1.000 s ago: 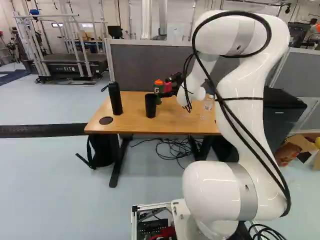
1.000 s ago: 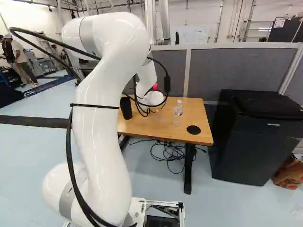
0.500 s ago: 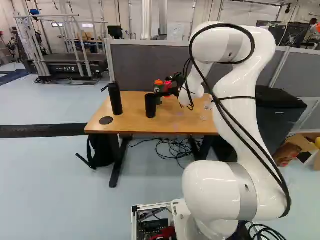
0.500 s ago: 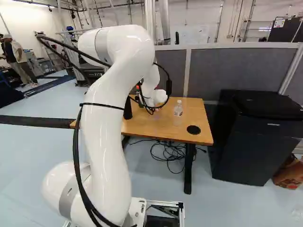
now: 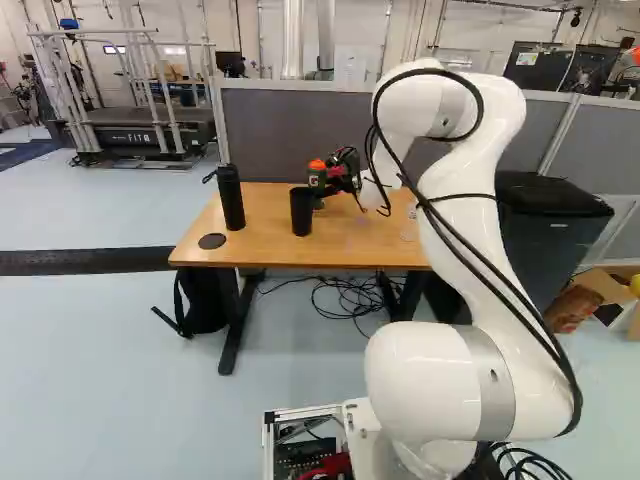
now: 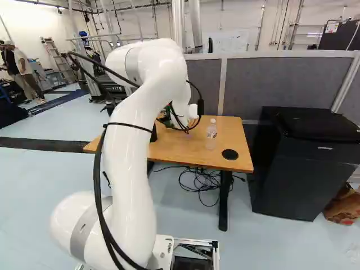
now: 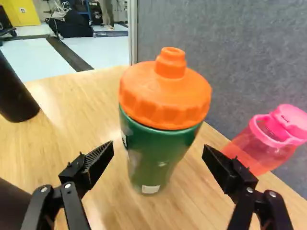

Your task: Pick up the green bottle from the table

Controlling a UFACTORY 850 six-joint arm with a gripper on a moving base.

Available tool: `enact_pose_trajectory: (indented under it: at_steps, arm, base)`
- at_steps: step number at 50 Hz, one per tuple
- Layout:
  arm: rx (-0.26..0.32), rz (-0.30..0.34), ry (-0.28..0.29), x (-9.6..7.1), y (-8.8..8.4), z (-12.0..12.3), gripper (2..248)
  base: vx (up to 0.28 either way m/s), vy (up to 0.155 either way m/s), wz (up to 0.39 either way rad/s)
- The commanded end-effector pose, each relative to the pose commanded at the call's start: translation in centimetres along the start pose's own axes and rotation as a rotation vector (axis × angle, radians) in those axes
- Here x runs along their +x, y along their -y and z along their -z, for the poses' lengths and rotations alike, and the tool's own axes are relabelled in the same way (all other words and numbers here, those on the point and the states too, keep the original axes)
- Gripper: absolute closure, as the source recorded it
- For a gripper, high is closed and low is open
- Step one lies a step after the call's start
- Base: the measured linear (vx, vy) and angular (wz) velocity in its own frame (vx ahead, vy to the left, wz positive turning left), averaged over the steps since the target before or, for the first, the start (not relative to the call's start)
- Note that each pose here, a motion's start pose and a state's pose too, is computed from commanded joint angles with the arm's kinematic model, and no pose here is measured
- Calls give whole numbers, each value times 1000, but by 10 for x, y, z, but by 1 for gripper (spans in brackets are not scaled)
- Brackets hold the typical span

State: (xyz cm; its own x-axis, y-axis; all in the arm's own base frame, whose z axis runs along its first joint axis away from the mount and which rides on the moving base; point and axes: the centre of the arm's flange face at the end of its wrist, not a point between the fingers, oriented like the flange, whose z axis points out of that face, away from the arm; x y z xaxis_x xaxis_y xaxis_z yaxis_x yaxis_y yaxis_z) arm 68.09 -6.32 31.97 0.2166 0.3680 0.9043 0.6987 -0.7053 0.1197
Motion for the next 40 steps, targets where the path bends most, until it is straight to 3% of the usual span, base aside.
enact_pose_trajectory:
  at_steps: [24, 25, 29, 30, 34, 35, 40]
  arm:
    - [13, 22, -9, 5, -2, -15, 4]
    - [13, 22, -9, 5, -2, -15, 36]
    - [14, 22, -9, 5, -2, -16, 36]
    - [14, 22, -9, 5, -2, -16, 75]
    - [14, 22, -9, 5, -2, -16, 75]
    - [14, 22, -9, 5, -2, -16, 113]
    - [14, 22, -9, 5, -2, -16, 113]
  base:
    - [0, 0, 0]
    - [0, 0, 0]
    - [0, 0, 0]
    - [0, 0, 0]
    - [0, 0, 0]
    - [0, 0, 0]
    - [0, 0, 0]
